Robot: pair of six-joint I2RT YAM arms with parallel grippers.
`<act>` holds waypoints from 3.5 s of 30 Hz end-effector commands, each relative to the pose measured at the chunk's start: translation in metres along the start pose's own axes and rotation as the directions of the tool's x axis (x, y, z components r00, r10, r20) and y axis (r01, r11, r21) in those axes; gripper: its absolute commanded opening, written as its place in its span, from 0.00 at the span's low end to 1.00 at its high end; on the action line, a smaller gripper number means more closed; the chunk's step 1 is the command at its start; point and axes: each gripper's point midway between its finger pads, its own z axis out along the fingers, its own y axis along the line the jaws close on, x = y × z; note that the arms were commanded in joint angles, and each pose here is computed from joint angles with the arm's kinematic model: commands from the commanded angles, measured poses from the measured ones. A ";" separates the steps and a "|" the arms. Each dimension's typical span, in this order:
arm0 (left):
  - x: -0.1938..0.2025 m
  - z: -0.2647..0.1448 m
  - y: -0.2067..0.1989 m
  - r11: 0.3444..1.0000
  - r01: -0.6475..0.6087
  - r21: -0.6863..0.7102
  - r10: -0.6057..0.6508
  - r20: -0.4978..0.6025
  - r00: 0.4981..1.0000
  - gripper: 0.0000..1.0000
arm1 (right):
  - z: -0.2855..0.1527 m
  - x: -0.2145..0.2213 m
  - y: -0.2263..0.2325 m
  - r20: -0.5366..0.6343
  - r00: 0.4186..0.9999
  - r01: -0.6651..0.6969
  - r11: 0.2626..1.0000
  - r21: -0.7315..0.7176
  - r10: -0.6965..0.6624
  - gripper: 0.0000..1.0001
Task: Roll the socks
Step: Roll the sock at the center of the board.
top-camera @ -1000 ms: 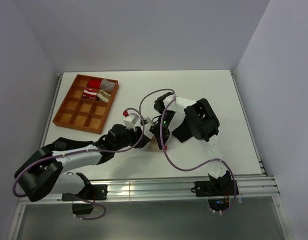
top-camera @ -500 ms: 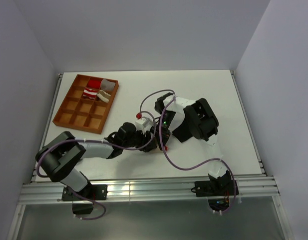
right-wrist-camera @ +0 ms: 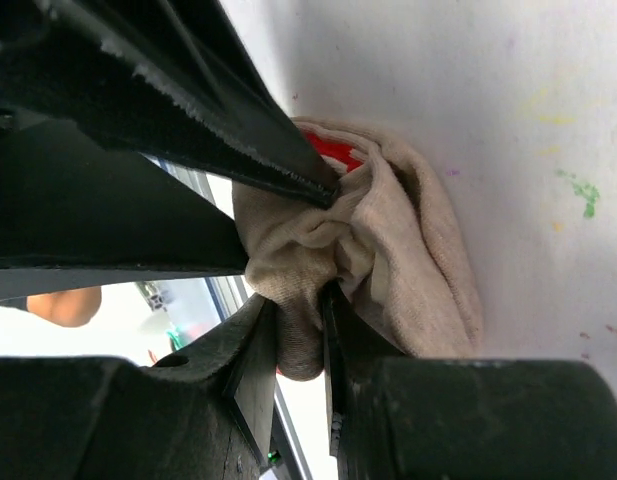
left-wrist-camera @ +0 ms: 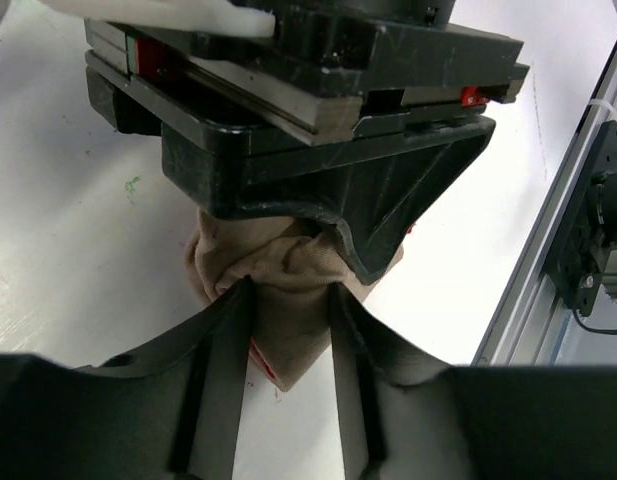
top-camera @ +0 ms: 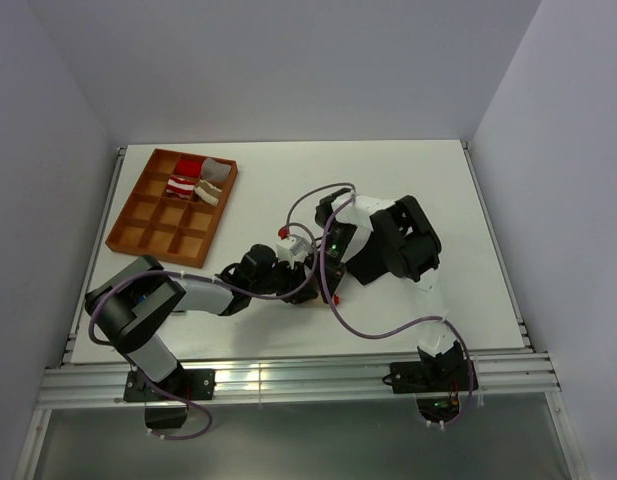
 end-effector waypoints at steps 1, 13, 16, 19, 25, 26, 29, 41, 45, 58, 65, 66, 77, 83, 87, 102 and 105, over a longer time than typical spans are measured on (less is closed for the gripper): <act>0.003 0.007 -0.004 1.000 0.021 0.004 -0.021 -0.014 1.000 0.36 | -0.004 -0.001 -0.036 -0.014 0.998 0.067 0.984 0.166 -0.066 0.17; 0.037 0.016 0.014 0.960 0.158 -0.231 -0.192 -0.136 0.972 0.00 | -0.021 -0.010 -0.039 0.086 0.990 0.074 0.934 0.349 -0.111 0.45; 0.041 0.014 0.019 0.947 0.175 -0.268 -0.219 -0.146 0.965 0.00 | -0.029 -0.010 -0.032 0.127 0.984 0.069 0.930 0.361 -0.122 0.51; 0.045 0.013 0.023 0.937 0.180 -0.300 -0.234 -0.155 0.960 0.00 | -0.040 -0.009 -0.026 0.161 0.979 0.061 0.930 0.362 -0.127 0.52; 0.051 0.014 0.028 0.926 0.185 -0.328 -0.253 -0.179 0.951 0.00 | -0.059 0.000 -0.015 0.232 0.963 0.047 0.934 0.355 -0.137 0.54; 0.050 0.016 0.027 0.927 0.186 -0.324 -0.253 -0.180 0.951 0.00 | -0.062 0.002 -0.015 0.238 0.961 0.048 0.933 0.357 -0.140 0.54; 0.050 0.017 0.028 0.921 0.193 -0.338 -0.267 -0.189 0.945 0.00 | -0.071 0.008 -0.010 0.271 0.951 0.043 0.932 0.360 -0.149 0.54; 0.049 0.019 0.022 0.893 0.250 -0.375 -0.358 -0.254 0.899 0.00 | -0.117 0.028 0.000 0.412 0.868 0.057 0.880 0.472 -0.277 0.53; 0.054 0.016 0.020 0.878 0.270 -0.394 -0.402 -0.304 0.864 0.00 | -0.126 0.028 -0.002 0.396 0.815 0.103 0.779 0.619 -0.423 0.53; 0.050 0.023 0.018 0.869 0.354 -0.346 -0.478 -0.403 0.781 0.00 | -0.091 0.032 0.013 0.133 0.719 0.300 0.478 0.825 -0.682 0.53; 0.052 0.024 0.024 0.859 0.374 -0.350 -0.501 -0.423 0.755 0.00 | -0.067 0.017 0.010 0.003 0.701 0.396 0.393 0.830 -0.713 0.57; 0.052 0.023 0.025 0.857 0.375 -0.355 -0.505 -0.423 0.752 0.00 | -0.066 0.015 0.009 -0.008 0.699 0.404 0.386 0.829 -0.715 0.57; 0.047 0.022 0.026 0.856 0.372 -0.358 -0.504 -0.419 0.755 0.00 | -0.037 0.013 -0.003 -0.128 0.705 0.484 0.341 0.806 -0.698 0.57; 0.044 0.024 0.028 0.855 0.380 -0.353 -0.507 -0.414 0.756 0.00 | -0.027 0.014 -0.015 -0.162 0.731 0.492 0.348 0.798 -0.662 0.57; 0.043 0.025 0.029 0.851 0.391 -0.350 -0.515 -0.411 0.752 0.00 | -0.023 0.014 -0.020 -0.159 0.750 0.483 0.369 0.794 -0.642 0.53; 0.023 0.021 0.022 0.783 0.562 -0.268 -0.612 -0.163 0.774 0.31 | -0.003 0.019 -0.009 -0.027 0.843 0.433 0.648 0.627 -0.537 0.16; 0.014 0.016 0.025 0.789 0.560 -0.251 -0.595 -0.089 0.799 0.35 | -0.001 0.021 -0.007 -0.010 0.864 0.416 0.704 0.576 -0.503 0.17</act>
